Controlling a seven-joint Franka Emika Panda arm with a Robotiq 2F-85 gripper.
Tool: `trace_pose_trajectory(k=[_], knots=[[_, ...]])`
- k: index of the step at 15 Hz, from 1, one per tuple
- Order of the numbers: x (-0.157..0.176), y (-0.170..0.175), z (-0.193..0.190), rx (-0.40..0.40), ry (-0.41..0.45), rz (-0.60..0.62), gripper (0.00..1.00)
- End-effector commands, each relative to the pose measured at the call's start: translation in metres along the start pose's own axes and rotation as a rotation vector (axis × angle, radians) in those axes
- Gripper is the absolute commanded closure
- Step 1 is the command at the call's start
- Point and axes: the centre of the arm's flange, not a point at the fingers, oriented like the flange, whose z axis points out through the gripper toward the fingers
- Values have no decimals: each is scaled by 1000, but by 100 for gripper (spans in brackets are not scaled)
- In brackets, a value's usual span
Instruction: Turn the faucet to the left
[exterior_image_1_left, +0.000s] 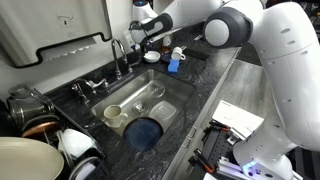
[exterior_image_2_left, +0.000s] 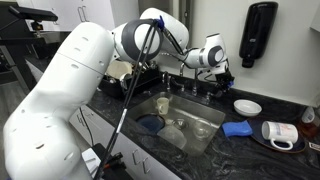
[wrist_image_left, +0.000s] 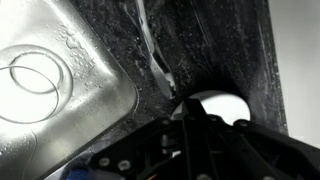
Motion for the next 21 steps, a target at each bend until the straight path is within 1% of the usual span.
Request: trace_pose_trajectory(k=[1, 4, 6, 7, 8, 12, 13, 15, 16, 17, 18, 21], knots=[[-7, 4, 4, -17, -30, -42, 100], [-7, 5, 2, -83, -40, -113, 100], [-3, 4, 0, -105, -61, -166, 100], [-1, 3, -1, -129, -64, -191, 100], [1, 3, -1, -165, -62, -218, 100], [5, 12, 0, -317, -97, -335, 100], [5, 16, 1, -361, -110, -363, 100], [3, 25, 1, -410, -154, -393, 100], [0, 27, 1, -419, -171, -392, 100], [-2, 30, 1, -424, -168, -383, 100], [-4, 31, 1, -420, -152, -367, 100], [-1, 32, -2, -369, -88, -298, 100]])
